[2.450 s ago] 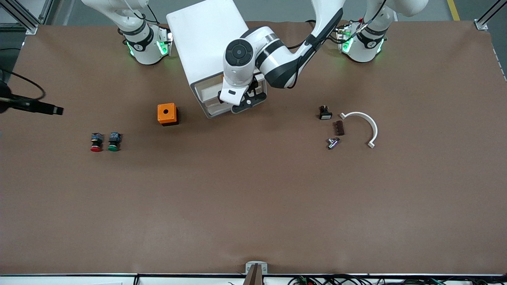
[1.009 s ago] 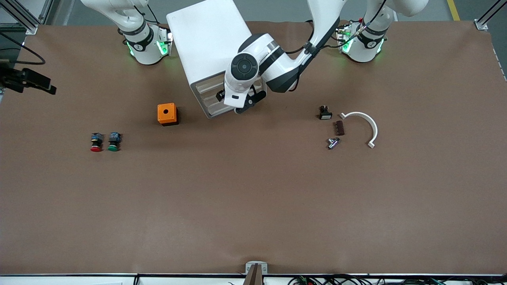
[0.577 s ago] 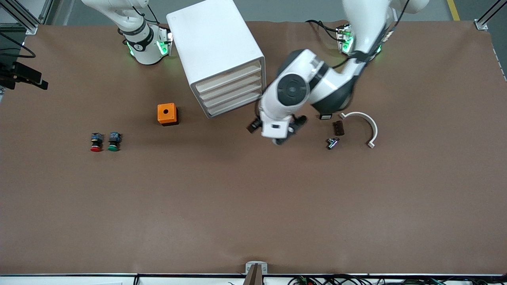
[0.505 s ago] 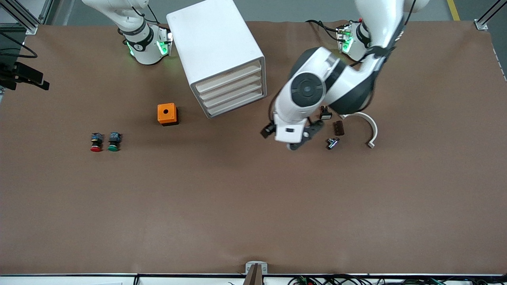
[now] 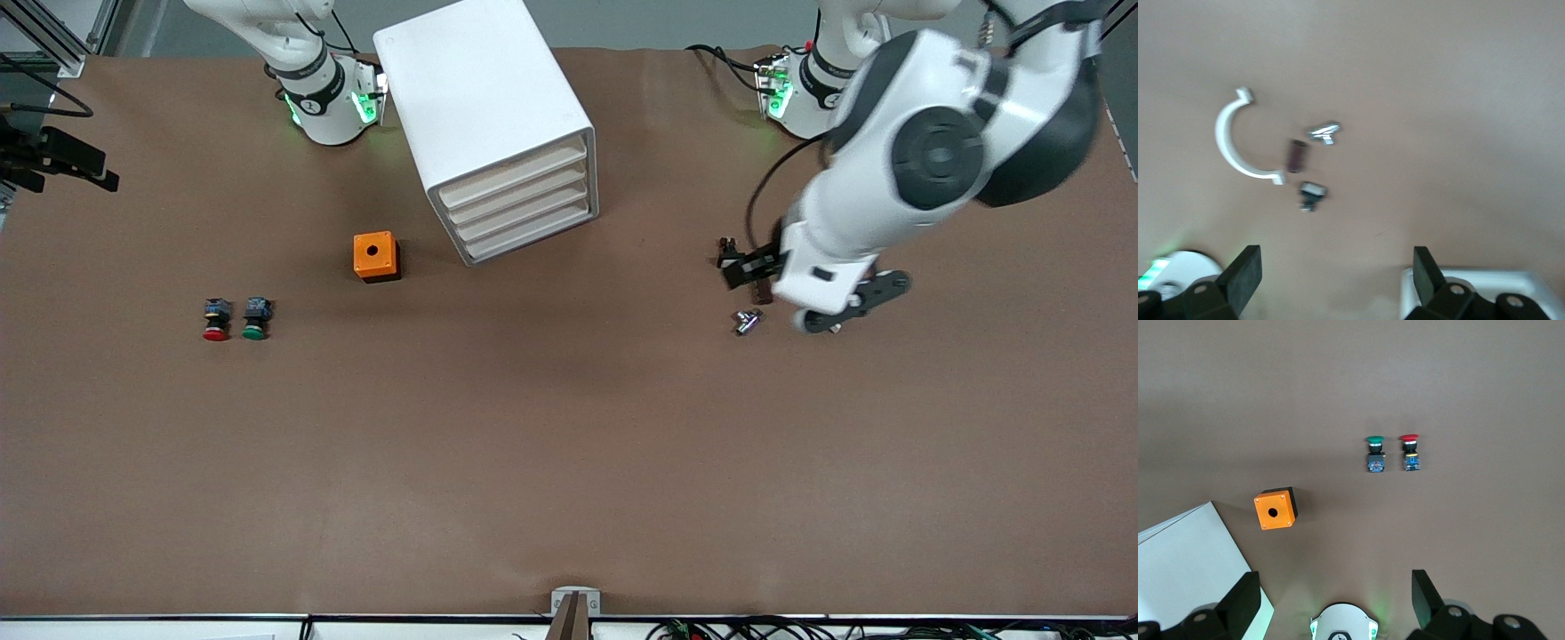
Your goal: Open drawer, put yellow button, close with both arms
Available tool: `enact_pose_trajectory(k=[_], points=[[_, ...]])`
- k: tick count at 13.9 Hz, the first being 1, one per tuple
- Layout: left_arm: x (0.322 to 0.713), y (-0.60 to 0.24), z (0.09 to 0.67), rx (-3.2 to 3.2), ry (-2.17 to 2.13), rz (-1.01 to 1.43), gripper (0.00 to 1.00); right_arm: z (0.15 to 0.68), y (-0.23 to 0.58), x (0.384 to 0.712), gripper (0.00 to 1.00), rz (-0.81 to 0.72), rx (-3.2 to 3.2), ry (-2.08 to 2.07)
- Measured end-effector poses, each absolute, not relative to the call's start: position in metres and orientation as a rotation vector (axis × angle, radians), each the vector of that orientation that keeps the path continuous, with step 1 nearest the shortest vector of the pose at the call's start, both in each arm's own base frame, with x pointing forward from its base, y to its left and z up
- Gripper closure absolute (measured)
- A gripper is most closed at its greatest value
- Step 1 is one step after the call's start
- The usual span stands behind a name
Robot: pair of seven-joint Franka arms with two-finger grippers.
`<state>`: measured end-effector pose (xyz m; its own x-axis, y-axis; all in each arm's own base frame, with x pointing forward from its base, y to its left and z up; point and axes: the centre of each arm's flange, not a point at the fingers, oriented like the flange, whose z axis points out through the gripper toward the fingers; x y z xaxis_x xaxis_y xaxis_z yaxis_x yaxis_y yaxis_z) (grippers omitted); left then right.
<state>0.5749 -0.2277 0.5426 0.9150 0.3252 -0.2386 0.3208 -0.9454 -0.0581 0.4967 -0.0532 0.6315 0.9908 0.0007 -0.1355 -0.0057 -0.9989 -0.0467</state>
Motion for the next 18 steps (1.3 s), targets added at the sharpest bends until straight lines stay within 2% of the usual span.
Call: enact_pose_trajectory(k=[7,10,14,18], points=[[0.557,-0.083,0.577,-3.137,-0.135,0.386,0.00,0.631,-0.056,0.496,0.00,0.206,-3.085,0.011],[0.548,-0.033,0.574,-3.176,-0.070,0.282,0.00,0.633,-0.055,0.496,0.00,0.188,-3.088,0.007],[0.542,-0.010,0.558,-3.193,-0.070,0.073,0.00,0.645,-0.062,0.492,0.00,0.148,-3.089,0.026],[0.548,-0.014,0.583,-3.174,-0.045,-0.058,0.00,0.648,-0.065,0.491,0.00,0.143,-3.089,0.033]])
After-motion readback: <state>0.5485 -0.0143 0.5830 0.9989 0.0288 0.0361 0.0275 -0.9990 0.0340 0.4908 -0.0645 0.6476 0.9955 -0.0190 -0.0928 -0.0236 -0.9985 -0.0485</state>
